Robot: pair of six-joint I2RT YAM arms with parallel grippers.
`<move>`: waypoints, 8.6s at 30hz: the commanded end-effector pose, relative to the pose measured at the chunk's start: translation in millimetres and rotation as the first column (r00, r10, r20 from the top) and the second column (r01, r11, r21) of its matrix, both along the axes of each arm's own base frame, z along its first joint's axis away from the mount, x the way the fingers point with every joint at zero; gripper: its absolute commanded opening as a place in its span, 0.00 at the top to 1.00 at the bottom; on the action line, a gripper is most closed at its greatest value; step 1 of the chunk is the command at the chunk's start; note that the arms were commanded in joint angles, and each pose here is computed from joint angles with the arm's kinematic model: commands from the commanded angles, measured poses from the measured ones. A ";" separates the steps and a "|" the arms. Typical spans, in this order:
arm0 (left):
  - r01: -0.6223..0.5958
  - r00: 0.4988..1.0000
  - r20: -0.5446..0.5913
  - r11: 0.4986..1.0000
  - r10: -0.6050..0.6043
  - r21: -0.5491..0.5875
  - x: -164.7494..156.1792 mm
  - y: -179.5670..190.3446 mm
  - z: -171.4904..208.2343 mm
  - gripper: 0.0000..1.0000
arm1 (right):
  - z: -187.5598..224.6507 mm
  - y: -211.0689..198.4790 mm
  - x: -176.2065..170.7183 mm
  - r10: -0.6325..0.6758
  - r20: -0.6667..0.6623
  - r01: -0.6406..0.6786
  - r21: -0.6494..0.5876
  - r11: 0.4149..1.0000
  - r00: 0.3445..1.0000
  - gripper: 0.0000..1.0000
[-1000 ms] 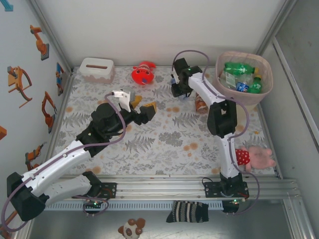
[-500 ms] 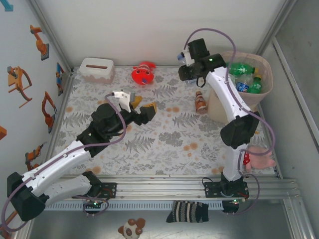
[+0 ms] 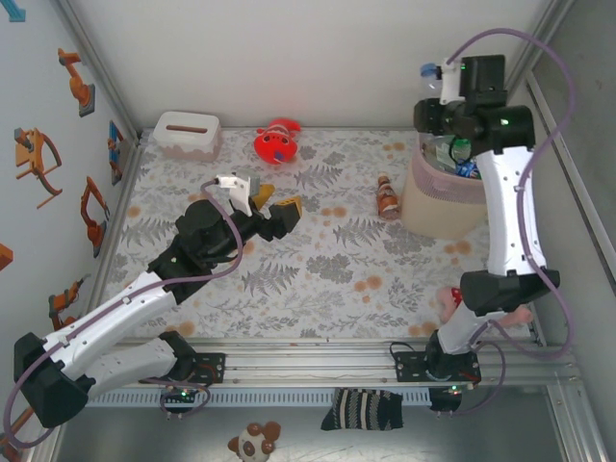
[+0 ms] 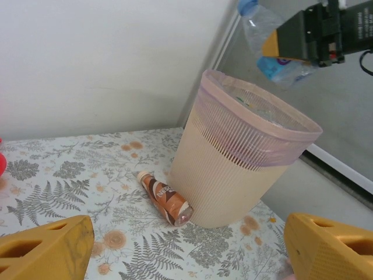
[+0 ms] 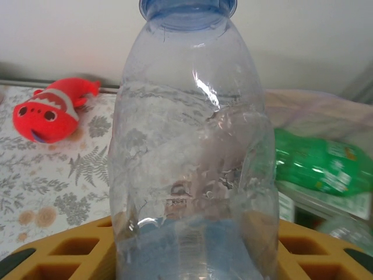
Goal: Put the plastic bottles in the bin
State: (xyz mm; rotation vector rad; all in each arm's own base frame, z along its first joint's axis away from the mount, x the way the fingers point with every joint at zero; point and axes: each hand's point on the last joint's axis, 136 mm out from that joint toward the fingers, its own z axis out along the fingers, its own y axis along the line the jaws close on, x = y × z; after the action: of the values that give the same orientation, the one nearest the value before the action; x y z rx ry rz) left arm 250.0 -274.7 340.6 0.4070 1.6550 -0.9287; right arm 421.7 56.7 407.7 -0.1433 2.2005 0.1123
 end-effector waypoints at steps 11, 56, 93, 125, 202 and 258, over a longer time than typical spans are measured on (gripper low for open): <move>0.021 1.000 -0.002 0.999 -0.021 -0.030 3.2 -2.4 2.3 0.16 | -48.0 -125.3 -28.3 -0.346 -0.125 0.338 -0.082 0.938 0.930 0.50; 0.061 0.998 -0.006 0.994 -0.061 -0.088 13.1 1.0 3.8 0.15 | -101.2 -196.3 -3.7 -0.528 -0.182 0.464 -0.303 0.833 0.829 0.69; 0.032 0.999 -0.029 0.997 -0.035 -0.073 16.4 7.9 3.6 0.15 | -48.3 27.2 2.6 -0.112 -0.121 0.094 -0.148 0.984 0.986 0.52; -0.032 0.999 -0.034 0.998 0.031 -0.048 8.3 31.0 -5.0 0.15 | -283.8 93.2 113.9 -0.241 -0.279 0.016 -0.623 0.782 0.929 0.35; -0.037 0.999 -0.034 0.997 0.035 -0.067 8.8 31.5 0.7 0.15 | -6.6 98.8 39.6 0.157 -0.022 -0.148 0.222 0.964 0.987 0.65; -0.040 0.999 -0.026 0.997 0.038 -0.069 9.5 31.6 3.7 0.15 | -133.7 -55.1 83.5 -0.161 -0.258 0.220 0.216 0.951 0.953 0.56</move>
State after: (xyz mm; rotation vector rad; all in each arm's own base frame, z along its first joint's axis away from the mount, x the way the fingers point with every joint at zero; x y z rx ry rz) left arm 260.4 -242.8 326.9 0.3137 1.6971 -0.9403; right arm 504.0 15.9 292.8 0.2151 2.3671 0.3998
